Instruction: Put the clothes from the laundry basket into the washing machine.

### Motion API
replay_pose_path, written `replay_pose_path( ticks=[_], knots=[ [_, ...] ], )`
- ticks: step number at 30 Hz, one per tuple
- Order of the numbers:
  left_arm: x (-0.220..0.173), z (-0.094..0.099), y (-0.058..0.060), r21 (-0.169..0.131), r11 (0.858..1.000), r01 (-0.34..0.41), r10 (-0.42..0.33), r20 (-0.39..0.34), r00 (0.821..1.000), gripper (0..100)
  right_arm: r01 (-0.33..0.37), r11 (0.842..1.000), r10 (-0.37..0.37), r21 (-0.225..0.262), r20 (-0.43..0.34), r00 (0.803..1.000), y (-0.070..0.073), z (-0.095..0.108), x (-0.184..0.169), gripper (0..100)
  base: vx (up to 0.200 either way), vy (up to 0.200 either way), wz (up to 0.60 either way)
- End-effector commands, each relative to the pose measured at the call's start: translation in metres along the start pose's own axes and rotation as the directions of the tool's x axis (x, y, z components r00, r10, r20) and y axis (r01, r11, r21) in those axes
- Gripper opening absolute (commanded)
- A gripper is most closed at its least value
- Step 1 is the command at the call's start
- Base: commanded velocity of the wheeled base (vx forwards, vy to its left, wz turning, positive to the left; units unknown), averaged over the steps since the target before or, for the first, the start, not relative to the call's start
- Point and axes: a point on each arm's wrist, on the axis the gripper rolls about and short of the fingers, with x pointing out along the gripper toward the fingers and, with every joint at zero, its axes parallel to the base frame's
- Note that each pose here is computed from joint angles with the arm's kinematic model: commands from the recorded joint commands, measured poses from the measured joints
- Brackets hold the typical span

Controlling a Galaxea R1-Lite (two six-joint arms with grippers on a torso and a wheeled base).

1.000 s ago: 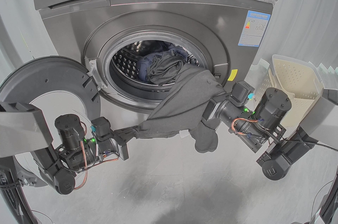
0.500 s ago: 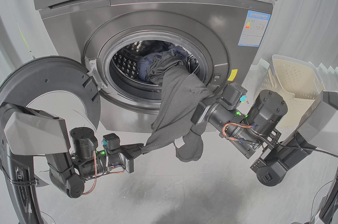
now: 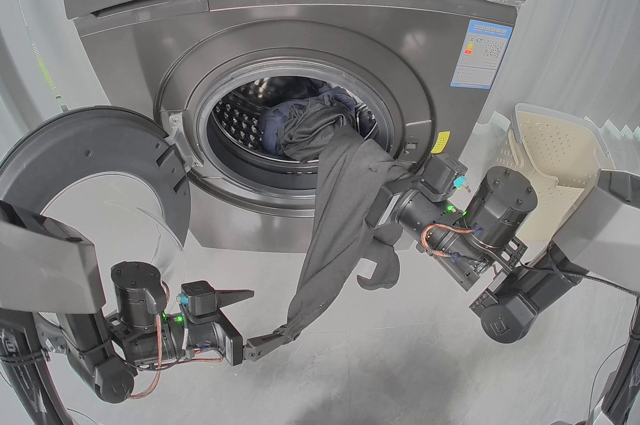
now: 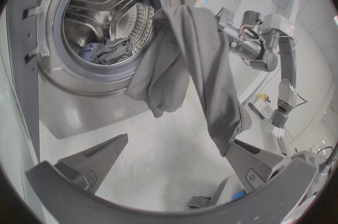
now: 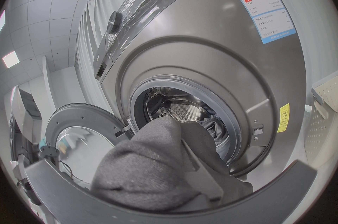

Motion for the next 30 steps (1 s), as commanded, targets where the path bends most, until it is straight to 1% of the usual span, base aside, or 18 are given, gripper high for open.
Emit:
replay_pose_path(
  ticks=[1, 2, 3, 5, 7, 9, 10, 14, 17, 20, 21, 23, 25, 26, 27, 30],
  knots=[
    [-0.014, 0.019, -0.013, 0.034, 0.999, 0.022, -0.024, 0.069, 0.997, 100, 0.0, 1.0, 0.0, -0.002, -0.016, 1.0, -0.001, -0.01, 0.005, 0, 0.0, 0.0, 0.0],
    [-0.018, 0.023, -0.014, 0.04, 0.999, 0.021, -0.024, 0.084, 0.996, 100, -0.002, 1.0, 0.002, -0.001, -0.021, 1.0, 0.0, -0.014, 0.007, 0, 0.0, 0.0, 0.0],
    [-0.025, 0.024, -0.018, 0.043, 0.999, 0.022, -0.026, 0.086, 0.996, 100, 0.003, 1.0, -0.003, -0.006, -0.02, 1.0, -0.003, -0.017, 0.01, 0, 0.0, 0.0, 0.0],
    [-0.034, 0.016, -0.023, 0.037, 0.999, 0.025, -0.027, 0.049, 0.998, 100, 0.015, 1.0, -0.015, -0.012, -0.01, 1.0, -0.009, -0.017, 0.014, 0, 0.0, 0.0, 0.0],
    [-0.039, 0.006, -0.028, 0.021, 0.999, 0.027, -0.027, -0.002, 1.0, 100, 0.027, 1.0, -0.027, -0.016, 0.007, 1.0, -0.016, -0.015, 0.017, 0, 0.0, 0.0, 0.0],
    [-0.04, -0.002, -0.028, 0.004, 1.0, 0.022, -0.022, -0.038, 0.999, 100, 0.023, 1.0, -0.023, -0.016, 0.028, 0.999, -0.017, -0.01, 0.02, 0, 0.0, 0.0, 0.0],
    [-0.04, -0.002, -0.027, 0.003, 1.0, 0.021, -0.021, -0.038, 0.999, 100, 0.023, 1.0, -0.023, -0.016, 0.028, 0.999, -0.017, -0.01, 0.02, 0, 0.0, 0.0, 0.0],
    [-0.039, 0.01, -0.013, 0.005, 0.999, -0.037, 0.037, 0.029, 0.999, 100, 0.025, 1.0, -0.024, -0.017, 0.027, 0.999, -0.017, -0.009, 0.018, 0, 0.0, 0.0, 0.0],
    [-0.042, 0.012, -0.015, 0.008, 0.999, -0.039, 0.038, 0.034, 0.999, 100, 0.03, 0.999, -0.03, -0.017, 0.031, 0.999, -0.019, -0.008, 0.018, 0, 0.0, 0.0, 0.0],
    [-0.038, 0.012, -0.017, 0.014, 1.0, -0.024, 0.024, 0.034, 0.999, 100, 0.018, 1.0, -0.017, -0.013, 0.025, 1.0, -0.014, -0.009, 0.018, 0, 0.0, 0.0, 0.0],
    [-0.034, 0.015, -0.018, 0.02, 1.0, -0.013, 0.012, 0.049, 0.999, 100, 0.004, 1.0, -0.004, -0.007, 0.016, 1.0, -0.007, -0.012, 0.016, 0, 0.0, 0.0, 0.0],
    [-0.023, 0.023, -0.016, 0.033, 0.999, -0.003, 0.0, 0.087, 0.996, 100, -0.015, 1.0, 0.015, 0.0, 0.008, 1.0, 0.002, -0.014, 0.016, 0, 0.0, 0.0, 0.0],
    [-0.01, 0.032, -0.014, 0.038, 0.999, 0.009, -0.014, 0.124, 0.992, 100, -0.021, 1.0, 0.021, 0.004, -0.002, 1.0, 0.006, -0.017, 0.015, 0, 0.0, 0.0, 0.0],
    [-0.008, 0.033, -0.014, 0.039, 0.999, 0.012, -0.017, 0.131, 0.991, 100, -0.022, 1.0, 0.022, 0.004, -0.004, 1.0, 0.006, -0.018, 0.015, 0, 0.0, 0.0, 0.0],
    [0.003, 0.041, -0.013, 0.046, 0.999, 0.019, -0.026, 0.164, 0.986, 100, -0.027, 1.0, 0.027, 0.006, -0.01, 1.0, 0.008, -0.021, 0.016, 0, 0.0, 0.0, 0.0],
    [0.025, 0.047, -0.012, 0.051, 0.998, 0.026, -0.036, 0.195, 0.98, 100, -0.026, 1.0, 0.026, 0.009, -0.024, 0.999, 0.008, -0.028, 0.017, 0, 0.0, 0.0, 0.0]
  ],
)
